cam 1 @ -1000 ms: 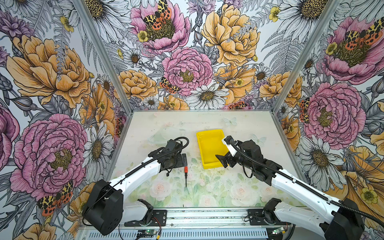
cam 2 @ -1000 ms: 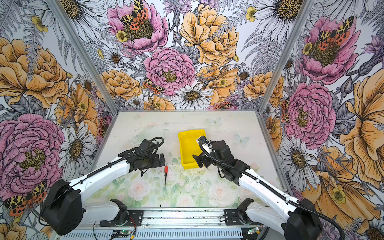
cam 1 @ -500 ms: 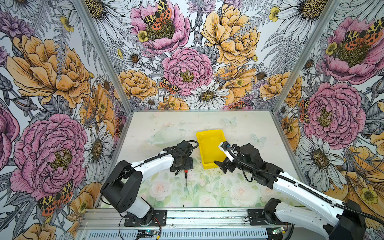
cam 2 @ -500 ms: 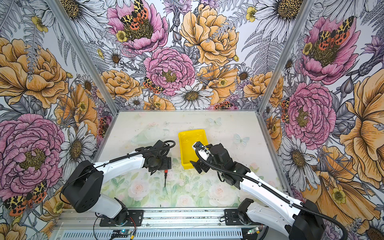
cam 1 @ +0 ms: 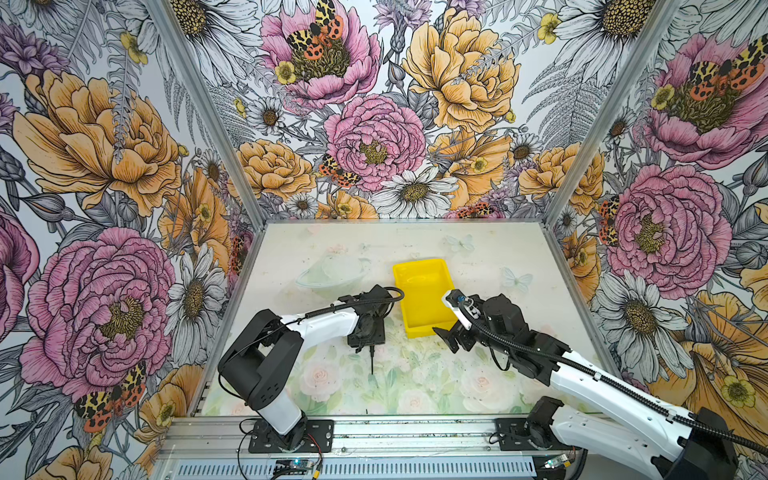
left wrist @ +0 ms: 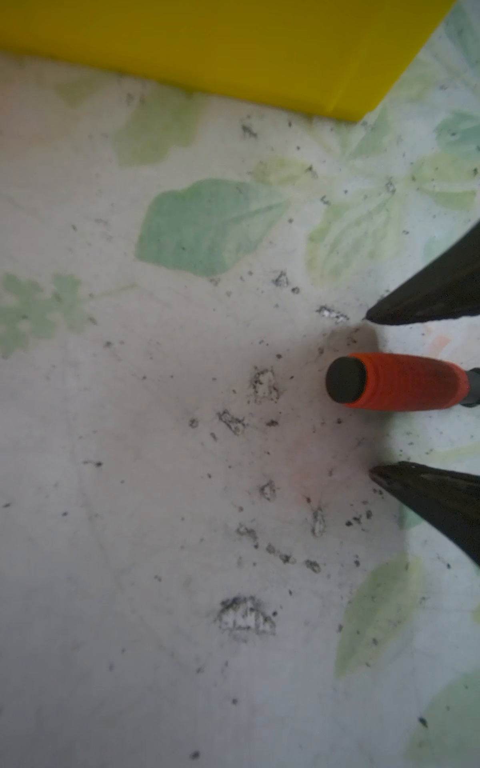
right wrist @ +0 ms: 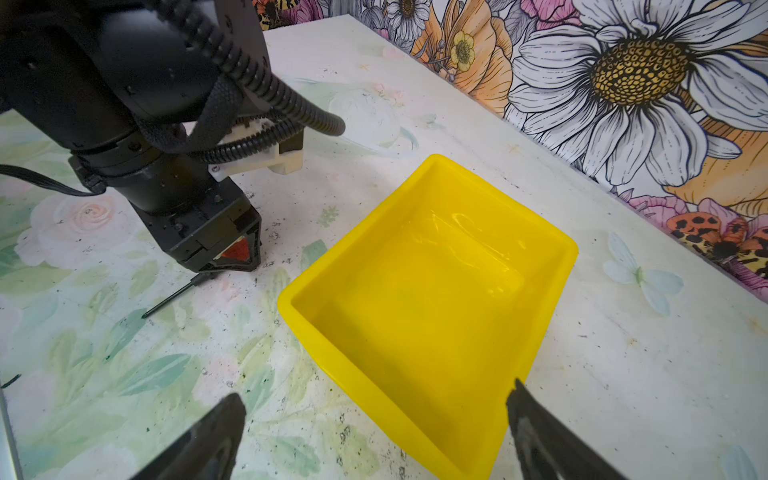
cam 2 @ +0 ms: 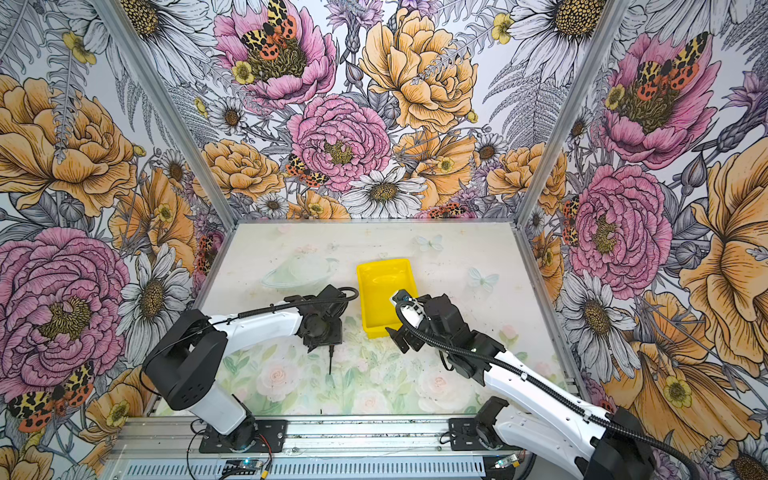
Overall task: Put the screwdriver in the bin
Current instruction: 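Lower the left gripper and close it on the red screwdriver handle, then lift the screwdriver with the left gripper and carry it over the yellow bin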
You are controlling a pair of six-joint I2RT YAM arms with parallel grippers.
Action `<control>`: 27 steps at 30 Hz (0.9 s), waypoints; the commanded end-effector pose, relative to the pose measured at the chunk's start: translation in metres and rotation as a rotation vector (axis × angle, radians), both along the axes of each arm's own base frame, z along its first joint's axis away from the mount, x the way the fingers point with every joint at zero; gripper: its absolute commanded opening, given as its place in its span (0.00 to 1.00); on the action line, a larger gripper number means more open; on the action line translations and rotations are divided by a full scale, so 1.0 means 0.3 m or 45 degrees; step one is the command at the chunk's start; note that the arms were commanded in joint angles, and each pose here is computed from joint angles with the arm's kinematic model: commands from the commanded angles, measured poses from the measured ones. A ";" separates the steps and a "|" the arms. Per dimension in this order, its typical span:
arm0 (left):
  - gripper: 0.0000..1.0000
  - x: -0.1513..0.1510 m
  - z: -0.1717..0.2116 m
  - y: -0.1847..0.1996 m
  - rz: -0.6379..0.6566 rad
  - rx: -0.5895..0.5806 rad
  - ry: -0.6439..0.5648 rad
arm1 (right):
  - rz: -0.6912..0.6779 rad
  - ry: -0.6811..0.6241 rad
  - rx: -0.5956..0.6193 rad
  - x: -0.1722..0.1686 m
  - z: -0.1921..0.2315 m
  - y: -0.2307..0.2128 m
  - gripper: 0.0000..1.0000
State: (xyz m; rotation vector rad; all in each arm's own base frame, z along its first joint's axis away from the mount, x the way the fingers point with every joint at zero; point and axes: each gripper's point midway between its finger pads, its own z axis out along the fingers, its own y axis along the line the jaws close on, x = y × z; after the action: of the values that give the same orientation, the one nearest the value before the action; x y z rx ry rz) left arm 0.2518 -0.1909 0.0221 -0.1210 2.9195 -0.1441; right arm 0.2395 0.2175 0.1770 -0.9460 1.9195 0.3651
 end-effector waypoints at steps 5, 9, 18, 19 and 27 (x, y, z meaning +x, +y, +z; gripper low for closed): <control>0.34 0.015 -0.002 -0.011 0.029 0.015 -0.017 | -0.041 -0.044 0.018 0.011 0.030 -0.014 1.00; 0.21 0.008 0.001 -0.005 0.035 0.019 -0.009 | -0.033 -0.043 0.024 0.009 0.034 -0.010 1.00; 0.01 0.024 0.093 0.018 0.025 0.012 -0.096 | -0.044 -0.064 0.035 0.010 0.053 -0.017 1.00; 0.01 0.029 0.104 0.015 0.025 0.006 -0.108 | -0.050 -0.069 0.036 0.011 0.057 -0.020 0.99; 0.01 0.140 0.319 -0.044 0.033 -0.096 -0.295 | -0.214 -0.168 0.038 0.040 0.108 -0.103 1.00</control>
State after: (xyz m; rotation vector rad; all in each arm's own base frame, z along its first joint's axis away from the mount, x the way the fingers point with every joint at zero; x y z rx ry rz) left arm 0.2724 -0.1979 0.0792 -0.1588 2.7905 -0.2036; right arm 0.2460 0.2012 0.1991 -0.8492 1.8731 0.2864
